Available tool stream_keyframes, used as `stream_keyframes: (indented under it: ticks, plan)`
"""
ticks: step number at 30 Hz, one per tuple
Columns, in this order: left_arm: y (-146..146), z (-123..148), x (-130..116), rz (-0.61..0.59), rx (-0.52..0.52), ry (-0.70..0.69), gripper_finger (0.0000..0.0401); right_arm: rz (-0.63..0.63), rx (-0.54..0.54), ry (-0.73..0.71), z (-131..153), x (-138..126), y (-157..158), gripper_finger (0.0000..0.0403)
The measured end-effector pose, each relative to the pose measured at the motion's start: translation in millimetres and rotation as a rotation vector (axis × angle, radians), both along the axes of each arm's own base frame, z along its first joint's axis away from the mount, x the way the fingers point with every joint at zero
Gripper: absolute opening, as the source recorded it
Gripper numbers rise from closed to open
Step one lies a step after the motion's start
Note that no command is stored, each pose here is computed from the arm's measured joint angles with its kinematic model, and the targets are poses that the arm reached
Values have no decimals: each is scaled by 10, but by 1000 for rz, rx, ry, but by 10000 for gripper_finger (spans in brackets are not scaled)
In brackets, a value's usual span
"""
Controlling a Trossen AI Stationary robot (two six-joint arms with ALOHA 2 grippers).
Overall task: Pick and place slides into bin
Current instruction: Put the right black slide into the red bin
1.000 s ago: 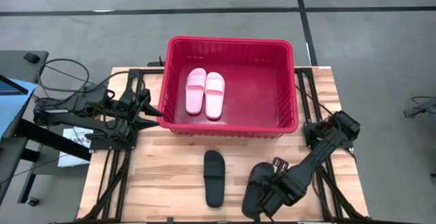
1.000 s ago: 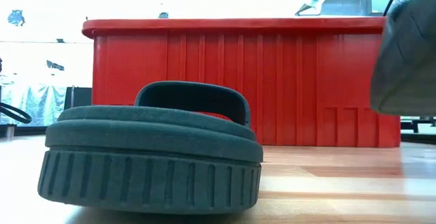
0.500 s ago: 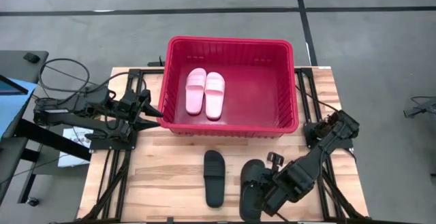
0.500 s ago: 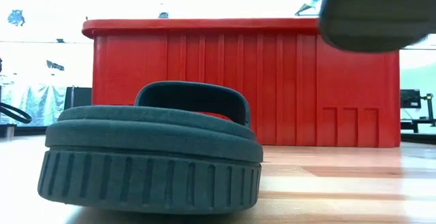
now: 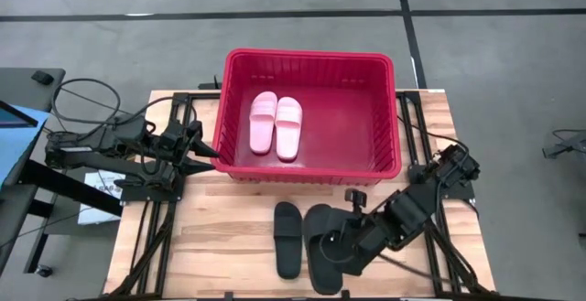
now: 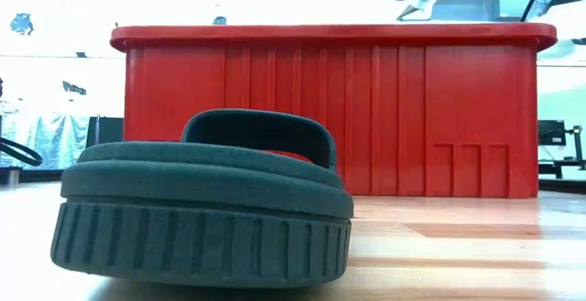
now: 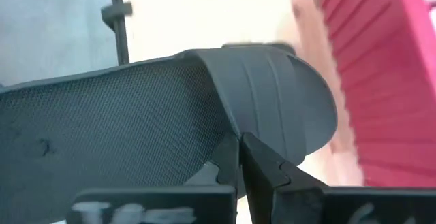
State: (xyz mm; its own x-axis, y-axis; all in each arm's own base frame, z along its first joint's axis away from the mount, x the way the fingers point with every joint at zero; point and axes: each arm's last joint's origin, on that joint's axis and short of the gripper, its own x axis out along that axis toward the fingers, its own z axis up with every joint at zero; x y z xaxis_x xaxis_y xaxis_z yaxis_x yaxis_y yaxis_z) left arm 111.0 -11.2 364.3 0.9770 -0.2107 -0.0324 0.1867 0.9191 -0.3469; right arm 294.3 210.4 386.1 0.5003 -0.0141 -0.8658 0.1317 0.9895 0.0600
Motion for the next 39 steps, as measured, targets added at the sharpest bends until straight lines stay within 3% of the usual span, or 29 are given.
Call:
stream_keyframes:
  ticks: [13,27,39]
  plan:
    - [0,0,0,1,-13,3,165,45,-111,-147,411,108,-363,0]
    - [0,0,0,1,-30,6,165,-35,-341,-36,480,253,-1139,0]
    - [0,42,-2,1,-31,-38,165,-88,-501,53,494,415,-2038,0]
